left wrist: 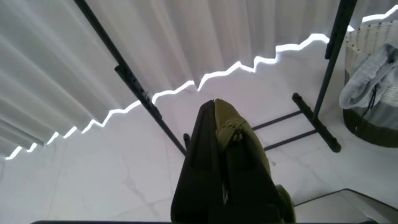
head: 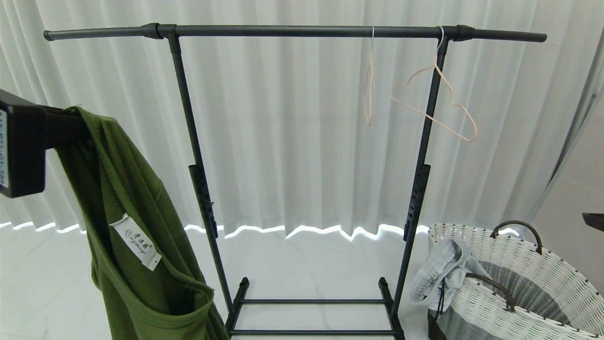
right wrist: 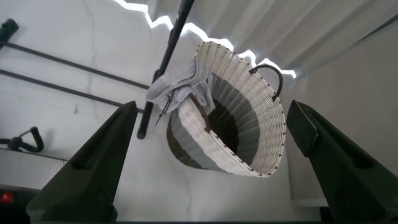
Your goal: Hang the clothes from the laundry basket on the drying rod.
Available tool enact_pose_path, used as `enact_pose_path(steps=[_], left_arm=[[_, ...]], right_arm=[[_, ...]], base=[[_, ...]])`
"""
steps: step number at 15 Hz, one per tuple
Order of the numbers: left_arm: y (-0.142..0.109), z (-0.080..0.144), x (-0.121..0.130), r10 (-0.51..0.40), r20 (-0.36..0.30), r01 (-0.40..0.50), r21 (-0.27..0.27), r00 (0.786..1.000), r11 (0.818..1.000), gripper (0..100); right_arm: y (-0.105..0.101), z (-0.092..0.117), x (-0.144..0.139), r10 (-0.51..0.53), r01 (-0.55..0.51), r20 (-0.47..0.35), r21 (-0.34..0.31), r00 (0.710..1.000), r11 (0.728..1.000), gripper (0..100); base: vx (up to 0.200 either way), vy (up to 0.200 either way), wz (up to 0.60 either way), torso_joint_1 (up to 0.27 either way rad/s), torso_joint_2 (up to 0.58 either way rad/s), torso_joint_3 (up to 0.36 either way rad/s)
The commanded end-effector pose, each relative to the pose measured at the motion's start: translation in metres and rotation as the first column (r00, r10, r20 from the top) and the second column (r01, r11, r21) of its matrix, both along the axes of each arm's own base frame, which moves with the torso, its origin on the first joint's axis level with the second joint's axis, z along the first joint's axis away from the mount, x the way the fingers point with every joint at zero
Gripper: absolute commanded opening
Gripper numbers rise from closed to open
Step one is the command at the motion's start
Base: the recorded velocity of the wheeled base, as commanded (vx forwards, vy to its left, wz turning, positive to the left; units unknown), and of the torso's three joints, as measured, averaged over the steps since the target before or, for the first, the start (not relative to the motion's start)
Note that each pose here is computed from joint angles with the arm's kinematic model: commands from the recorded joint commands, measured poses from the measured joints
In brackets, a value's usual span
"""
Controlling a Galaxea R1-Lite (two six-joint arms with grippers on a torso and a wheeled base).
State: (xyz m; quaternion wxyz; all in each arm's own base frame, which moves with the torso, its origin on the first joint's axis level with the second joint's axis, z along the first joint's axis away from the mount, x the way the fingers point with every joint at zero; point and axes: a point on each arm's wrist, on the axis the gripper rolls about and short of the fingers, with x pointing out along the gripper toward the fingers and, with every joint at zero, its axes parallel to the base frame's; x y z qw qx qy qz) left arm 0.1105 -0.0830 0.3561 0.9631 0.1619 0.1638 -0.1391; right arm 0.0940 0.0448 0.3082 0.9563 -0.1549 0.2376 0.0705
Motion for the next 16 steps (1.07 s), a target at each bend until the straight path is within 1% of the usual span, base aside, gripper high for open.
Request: enact_pose_path(steps=[1, 4, 9, 12, 16], left_arm=[[0.0005, 0.0017, -0.0006, -0.004, 0.01, 0.004, 0.005, 1.0, 1.0, 0], [-0.0002, 0.0036, 0.0002, -0.01, 0.031, 0.01, 0.007, 0.999, 1.0, 0], [-0.0002, 0.0036, 0.0002, -0.017, 0.036, 0.017, 0.025, 0.999, 1.0, 0], [-0.0002, 0.0033, 0.0003, -0.017, 0.034, 0.017, 0.026, 0.999, 1.0, 0], [-0.0003, 0.0029, 0.0004, -0.018, 0.033, 0.017, 0.027, 0.999, 0.999, 0]], right_arm=[[0.0002, 0.0001, 0.0003, -0.006, 0.006, 0.001, 0.012, 1.0, 1.0, 100], [-0.0004, 0.0001, -0.0009, -0.003, 0.003, 0.002, 0.018, 1.0, 1.0, 100], [-0.0005, -0.0003, -0.0011, -0.02, 0.02, 0.0, 0.046, 1.0, 0.999, 100], [-0.0005, -0.0019, -0.0008, -0.022, 0.022, -0.005, 0.044, 1.0, 0.999, 100], [-0.0036, -0.0027, 0.0022, -0.062, 0.062, -0.01, 0.041, 0.998, 0.997, 100]], base=[[0.0, 0.0, 0.0, 0.119, -0.32, -0.266], [0.0, 0.0, 0.0, 0.164, -0.51, -0.289], [0.0, 0.0, 0.0, 0.185, -0.47, -0.29], [0.0, 0.0, 0.0, 0.196, -0.48, -0.277], [0.0, 0.0, 0.0, 0.21, -0.5, -0.276]])
